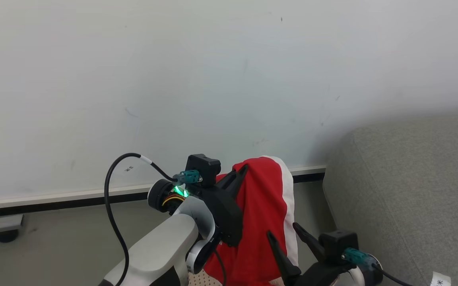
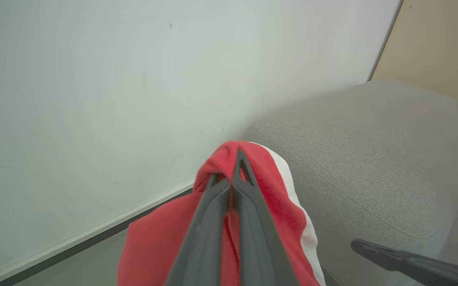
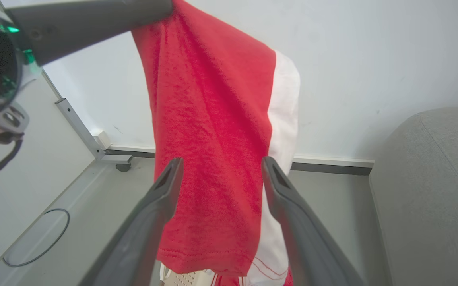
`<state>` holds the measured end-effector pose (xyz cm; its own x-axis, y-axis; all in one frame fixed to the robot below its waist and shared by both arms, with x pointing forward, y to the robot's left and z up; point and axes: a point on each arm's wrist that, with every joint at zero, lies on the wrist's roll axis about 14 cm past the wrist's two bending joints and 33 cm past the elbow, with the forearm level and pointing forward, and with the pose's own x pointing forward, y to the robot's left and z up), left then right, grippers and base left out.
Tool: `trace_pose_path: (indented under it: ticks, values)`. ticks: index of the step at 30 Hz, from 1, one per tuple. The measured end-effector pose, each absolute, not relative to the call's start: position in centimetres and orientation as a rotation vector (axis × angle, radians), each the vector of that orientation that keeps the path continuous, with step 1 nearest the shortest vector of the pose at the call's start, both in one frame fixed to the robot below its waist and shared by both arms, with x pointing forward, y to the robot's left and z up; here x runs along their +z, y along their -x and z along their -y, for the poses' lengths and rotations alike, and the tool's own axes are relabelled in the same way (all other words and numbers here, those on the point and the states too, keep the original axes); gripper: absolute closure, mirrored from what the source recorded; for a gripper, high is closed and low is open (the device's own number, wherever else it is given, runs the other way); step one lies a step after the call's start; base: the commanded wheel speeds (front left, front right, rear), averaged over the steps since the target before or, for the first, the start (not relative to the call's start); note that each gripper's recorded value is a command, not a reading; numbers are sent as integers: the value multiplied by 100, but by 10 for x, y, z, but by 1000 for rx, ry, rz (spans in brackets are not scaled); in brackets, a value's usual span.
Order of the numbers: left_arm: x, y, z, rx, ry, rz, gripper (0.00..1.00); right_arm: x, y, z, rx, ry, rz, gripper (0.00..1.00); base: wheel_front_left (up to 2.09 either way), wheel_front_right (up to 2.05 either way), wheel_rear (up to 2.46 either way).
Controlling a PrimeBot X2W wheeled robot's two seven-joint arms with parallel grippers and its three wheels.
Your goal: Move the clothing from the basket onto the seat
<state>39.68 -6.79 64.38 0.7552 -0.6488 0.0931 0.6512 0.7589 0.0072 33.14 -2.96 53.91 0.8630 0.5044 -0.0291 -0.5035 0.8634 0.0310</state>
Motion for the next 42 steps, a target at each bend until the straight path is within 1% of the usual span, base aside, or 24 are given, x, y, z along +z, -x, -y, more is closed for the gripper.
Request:
trace_pose_path:
  ticks: [9,16,22,28,37,42]
  values:
    - [648,-389,78,-739,45,93,100,550,-339,14,581,-52,-19,0,0,0,0]
    - [655,-386,81,-742,46,104,100,547,-345,7,605,-90,-35,0,0,0,0]
    - [665,-381,87,-746,79,119,100,538,-352,9,596,-97,-57,0,0,0,0]
    - [684,-367,100,-783,157,152,100,533,-364,22,553,-93,-65,0,0,0,0]
    - [687,-336,129,-908,247,113,100,533,-371,29,530,-99,-57,0,0,0,0]
    - [684,-332,134,-930,243,97,100,535,-376,33,519,-91,-45,0,0,0,0]
